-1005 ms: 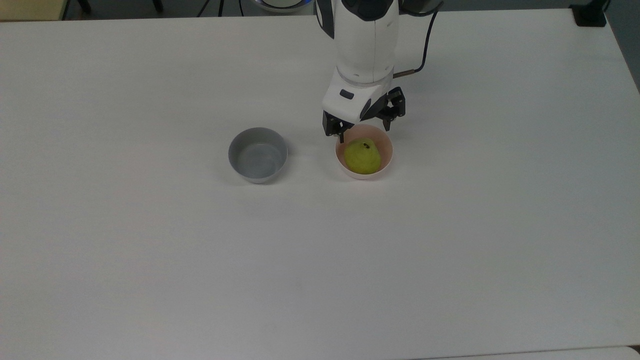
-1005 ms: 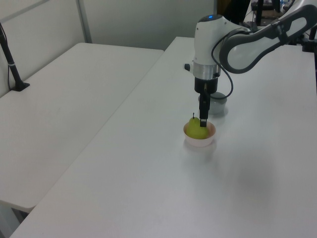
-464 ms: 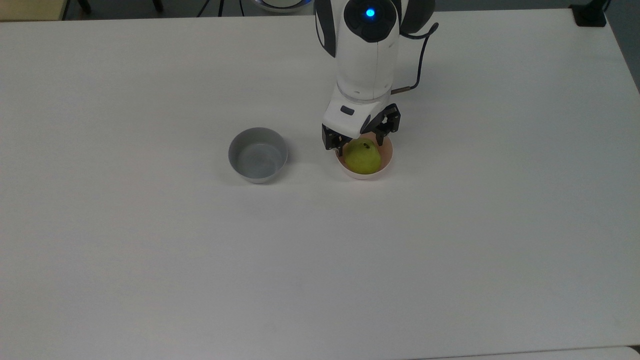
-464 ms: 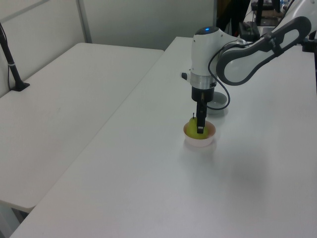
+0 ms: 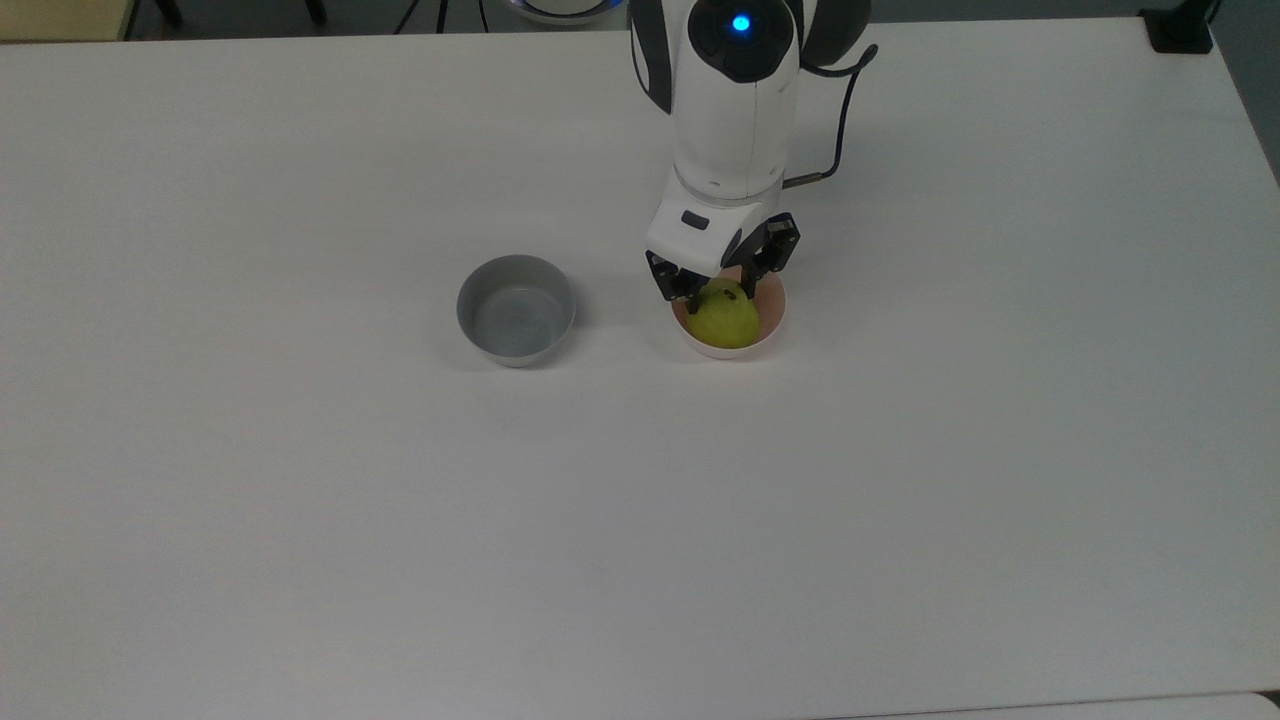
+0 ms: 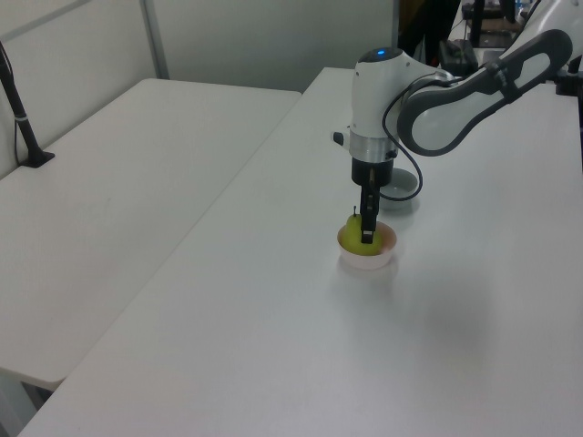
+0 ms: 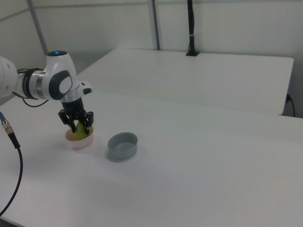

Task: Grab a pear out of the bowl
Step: 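Close the gripper around the yellow-green pear, then lift the pear up out of the pink bowl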

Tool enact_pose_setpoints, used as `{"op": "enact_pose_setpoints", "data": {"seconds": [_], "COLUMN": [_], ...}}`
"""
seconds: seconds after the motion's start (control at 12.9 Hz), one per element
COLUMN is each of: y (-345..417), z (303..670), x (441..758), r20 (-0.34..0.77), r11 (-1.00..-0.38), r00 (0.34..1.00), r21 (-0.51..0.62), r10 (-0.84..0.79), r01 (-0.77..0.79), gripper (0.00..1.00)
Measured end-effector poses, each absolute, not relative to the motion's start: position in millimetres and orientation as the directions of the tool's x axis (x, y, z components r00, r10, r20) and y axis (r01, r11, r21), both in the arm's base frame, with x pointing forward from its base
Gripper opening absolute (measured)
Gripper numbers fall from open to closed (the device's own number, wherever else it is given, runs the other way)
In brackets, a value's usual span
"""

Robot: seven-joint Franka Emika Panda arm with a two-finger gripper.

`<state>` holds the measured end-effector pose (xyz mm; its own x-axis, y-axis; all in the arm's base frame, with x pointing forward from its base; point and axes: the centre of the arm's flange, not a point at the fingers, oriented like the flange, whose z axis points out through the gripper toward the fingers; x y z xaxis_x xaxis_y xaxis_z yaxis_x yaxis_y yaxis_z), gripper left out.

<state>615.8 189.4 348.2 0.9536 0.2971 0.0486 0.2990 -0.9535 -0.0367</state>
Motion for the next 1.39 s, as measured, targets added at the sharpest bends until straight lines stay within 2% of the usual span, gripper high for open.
{"op": "enact_pose_setpoints", "data": {"seconds": [0.23, 0.46, 0.93, 1.24, 1.39], "y": [190, 190, 167, 110, 84], "z": [358, 392, 486, 558, 576], "x": [618, 617, 600, 583, 579], "r20": [0.067, 0.094, 0.131, 0.11, 0.123], "r11": [-0.953, -0.953, -0.959, -0.978, -0.985], "r00": [0.953, 0.95, 0.953, 0.974, 0.98], "r21": [-0.037, -0.037, -0.039, -0.042, -0.041], "r10": [0.297, 0.297, 0.273, 0.197, 0.159], "r01": [0.3, 0.302, 0.28, 0.202, 0.165], "gripper": [0.59, 0.59, 0.59, 0.59, 0.59]}}
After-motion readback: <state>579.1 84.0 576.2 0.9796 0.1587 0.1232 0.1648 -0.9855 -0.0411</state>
